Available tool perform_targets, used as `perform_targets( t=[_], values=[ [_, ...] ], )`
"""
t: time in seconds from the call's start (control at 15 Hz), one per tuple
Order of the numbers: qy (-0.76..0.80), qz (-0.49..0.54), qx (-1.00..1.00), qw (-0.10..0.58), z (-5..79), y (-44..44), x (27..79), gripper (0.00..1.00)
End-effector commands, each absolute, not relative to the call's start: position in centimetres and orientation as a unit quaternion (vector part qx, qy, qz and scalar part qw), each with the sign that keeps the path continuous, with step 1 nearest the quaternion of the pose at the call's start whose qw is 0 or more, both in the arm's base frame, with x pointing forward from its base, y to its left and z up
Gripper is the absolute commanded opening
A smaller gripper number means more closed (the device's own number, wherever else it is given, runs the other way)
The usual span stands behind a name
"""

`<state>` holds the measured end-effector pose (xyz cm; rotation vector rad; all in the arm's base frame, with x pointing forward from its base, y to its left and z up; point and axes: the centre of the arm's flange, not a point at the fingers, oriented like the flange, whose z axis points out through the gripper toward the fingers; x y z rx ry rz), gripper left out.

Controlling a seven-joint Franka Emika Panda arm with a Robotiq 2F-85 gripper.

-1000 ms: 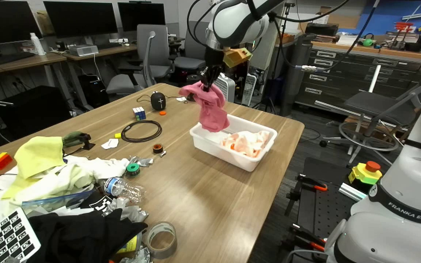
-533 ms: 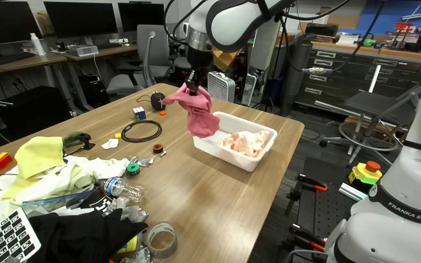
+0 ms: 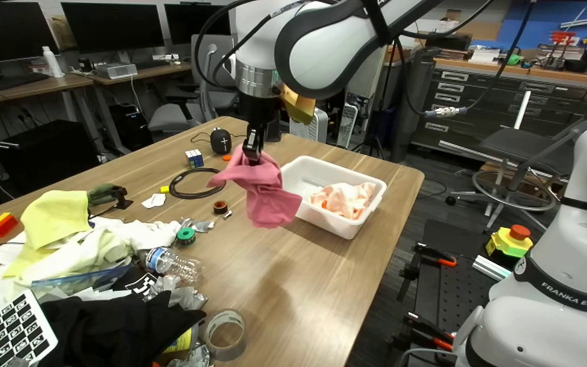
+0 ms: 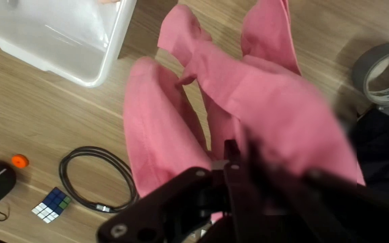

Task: Remove the shirts from the white bin and put them on the table

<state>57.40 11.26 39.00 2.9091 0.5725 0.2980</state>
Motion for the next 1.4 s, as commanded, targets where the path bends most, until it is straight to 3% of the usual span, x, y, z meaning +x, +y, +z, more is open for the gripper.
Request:
perform_targets(
  t=[0.0, 0.4, 0.67, 1.33],
  values=[
    [0.226, 0.085, 0.966, 0.093, 38.3, 13.0, 56.0, 0.24],
    [0.240, 0.051, 0.965, 0.091, 37.4, 12.7, 55.6, 0.73],
    [0.209, 0.048, 0.973, 0.086, 37.7, 9.5, 56.5, 0.99],
    [0.002, 0.039, 0.999, 0.038, 36.4, -7.2, 57.3, 1.00]
  ],
)
